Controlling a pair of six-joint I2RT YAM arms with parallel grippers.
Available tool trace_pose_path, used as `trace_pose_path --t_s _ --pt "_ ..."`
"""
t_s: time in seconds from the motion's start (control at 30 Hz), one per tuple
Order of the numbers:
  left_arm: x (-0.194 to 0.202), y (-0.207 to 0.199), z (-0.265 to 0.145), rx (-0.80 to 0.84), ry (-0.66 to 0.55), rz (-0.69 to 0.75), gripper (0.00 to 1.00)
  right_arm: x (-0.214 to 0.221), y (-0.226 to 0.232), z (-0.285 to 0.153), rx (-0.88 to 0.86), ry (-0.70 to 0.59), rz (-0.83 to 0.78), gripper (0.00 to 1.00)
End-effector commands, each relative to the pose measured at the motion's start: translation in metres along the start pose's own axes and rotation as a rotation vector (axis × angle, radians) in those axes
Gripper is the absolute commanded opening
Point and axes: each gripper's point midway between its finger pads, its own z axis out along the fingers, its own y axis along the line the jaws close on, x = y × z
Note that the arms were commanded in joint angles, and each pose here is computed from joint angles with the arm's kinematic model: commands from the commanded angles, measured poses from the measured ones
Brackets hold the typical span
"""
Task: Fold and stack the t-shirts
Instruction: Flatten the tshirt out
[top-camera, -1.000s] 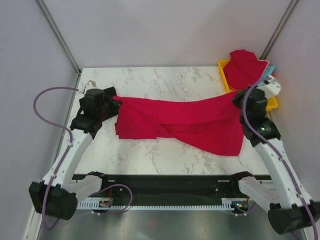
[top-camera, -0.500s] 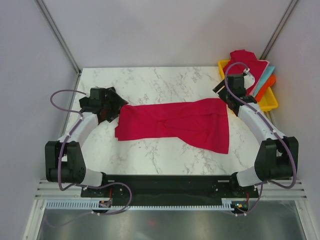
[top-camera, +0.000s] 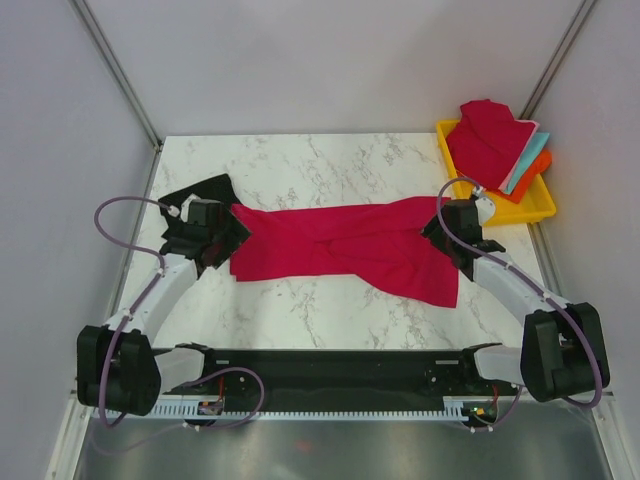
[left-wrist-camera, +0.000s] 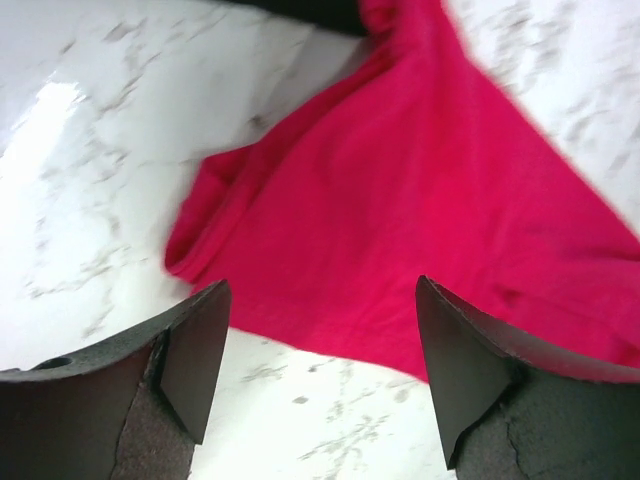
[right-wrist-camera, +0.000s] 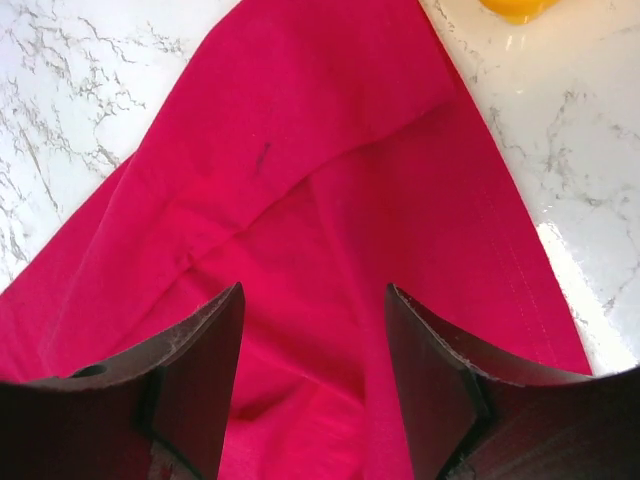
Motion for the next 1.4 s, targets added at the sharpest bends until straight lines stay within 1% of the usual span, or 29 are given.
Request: trace_pose_path --t_s 0.0,0.13,0.23,0.3,0.43,0.57,0.7,0.8,0.83,0.87,0.9,0.93,1.07,1.1,1.17,1.23,1.37 --pt "0.020 0.046 0.007 -0.180 0.041 0.034 0.81 -0.015 0.023 0.000 -0.079 -0.068 0.028 0.66" --pt "0.043 0.067 0.014 -0.232 0.133 0.100 0.76 -0.016 0.015 0.004 -0.037 -0.079 0.021 0.65" --pt "0.054 0.078 0.015 -0.250 0.161 0.128 0.74 -0.014 0.010 0.007 -0.013 -0.078 0.024 0.64" --pt "0.060 0.083 0.014 -0.253 0.166 0.135 0.70 -0.010 0.008 0.010 -0.003 -0.068 0.027 0.63" --pt "0.061 0.081 0.013 -0.241 0.158 0.138 0.57 -0.009 0.008 0.011 -0.002 -0.067 0.034 0.64" --pt "0.069 0.083 0.020 -0.249 0.201 0.150 0.50 -0.011 0.007 0.009 -0.002 -0.078 0.041 0.63" --pt "0.072 0.085 0.027 -0.265 0.220 0.151 0.50 -0.011 0.007 0.008 -0.003 -0.077 0.044 0.64" --pt "0.068 0.087 0.031 -0.291 0.206 0.148 0.48 -0.012 0.007 0.006 -0.006 -0.084 0.047 0.64" --pt "0.066 0.087 0.032 -0.297 0.200 0.145 0.43 -0.013 0.006 0.006 -0.004 -0.086 0.047 0.64" --pt "0.065 0.087 0.033 -0.295 0.198 0.145 0.29 -0.013 0.005 0.005 -0.003 -0.087 0.047 0.64" --pt "0.063 0.086 0.033 -0.293 0.191 0.145 0.21 -0.014 0.006 0.005 -0.006 -0.090 0.048 0.64" --pt "0.062 0.086 0.034 -0.295 0.183 0.142 0.08 -0.014 0.006 0.005 -0.005 -0.093 0.049 0.64" --pt "0.056 0.084 0.038 -0.289 0.174 0.133 0.06 -0.013 0.004 0.005 0.000 -0.091 0.045 0.64" --pt "0.056 0.083 0.039 -0.281 0.179 0.132 0.02 -0.013 0.003 0.005 0.003 -0.091 0.045 0.63" --pt "0.055 0.080 0.039 -0.267 0.182 0.131 0.02 -0.013 0.003 0.005 0.004 -0.093 0.042 0.62" --pt "0.052 0.073 0.036 -0.224 0.169 0.138 0.02 -0.014 0.004 0.005 -0.001 -0.095 0.043 0.62" --pt "0.043 0.060 0.021 -0.124 0.099 0.142 0.02 -0.014 0.004 0.006 0.003 -0.095 0.040 0.62"
